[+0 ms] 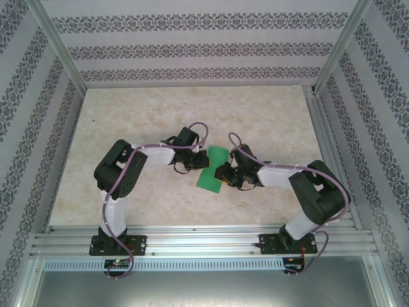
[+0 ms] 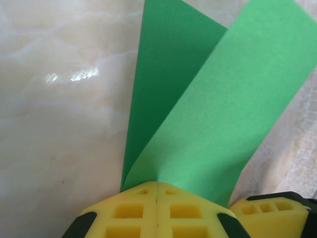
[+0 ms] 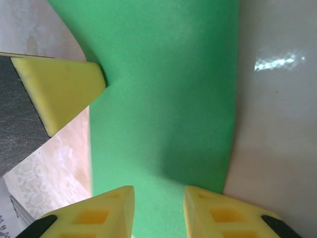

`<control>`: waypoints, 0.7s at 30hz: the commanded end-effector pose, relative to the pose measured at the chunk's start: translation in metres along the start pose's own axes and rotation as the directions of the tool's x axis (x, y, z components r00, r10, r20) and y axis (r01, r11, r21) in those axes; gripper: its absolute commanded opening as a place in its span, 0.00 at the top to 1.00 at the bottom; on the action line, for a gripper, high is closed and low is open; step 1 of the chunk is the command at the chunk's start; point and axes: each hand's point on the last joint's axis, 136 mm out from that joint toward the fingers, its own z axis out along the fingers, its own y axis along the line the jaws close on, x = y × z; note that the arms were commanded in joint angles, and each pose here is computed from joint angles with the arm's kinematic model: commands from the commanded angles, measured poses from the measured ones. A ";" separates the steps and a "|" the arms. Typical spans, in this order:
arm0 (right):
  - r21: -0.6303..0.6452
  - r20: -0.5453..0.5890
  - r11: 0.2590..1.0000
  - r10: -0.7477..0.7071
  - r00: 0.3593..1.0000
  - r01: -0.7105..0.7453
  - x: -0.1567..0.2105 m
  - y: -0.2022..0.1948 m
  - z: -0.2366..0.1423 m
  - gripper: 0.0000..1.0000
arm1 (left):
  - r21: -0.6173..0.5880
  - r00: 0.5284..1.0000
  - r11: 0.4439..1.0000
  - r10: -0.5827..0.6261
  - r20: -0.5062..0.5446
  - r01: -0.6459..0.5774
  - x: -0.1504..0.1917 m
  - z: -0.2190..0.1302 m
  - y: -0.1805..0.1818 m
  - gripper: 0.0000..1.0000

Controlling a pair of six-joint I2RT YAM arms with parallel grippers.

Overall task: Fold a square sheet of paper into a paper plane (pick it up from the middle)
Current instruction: Fold the square sheet of paper in half at the center of the table.

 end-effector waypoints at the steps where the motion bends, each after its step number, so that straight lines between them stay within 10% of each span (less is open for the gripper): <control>1: -0.004 0.064 0.998 -0.063 0.996 0.063 -0.018 0.023 -0.020 0.67 | -0.064 0.998 0.998 -0.003 -0.058 -0.001 0.018 0.010 0.013 0.96; 21: 0.054 0.028 0.998 -0.039 0.999 0.037 -0.029 -0.002 -0.002 0.68 | -0.073 0.997 0.997 0.001 -0.071 -0.006 0.020 0.012 0.016 0.96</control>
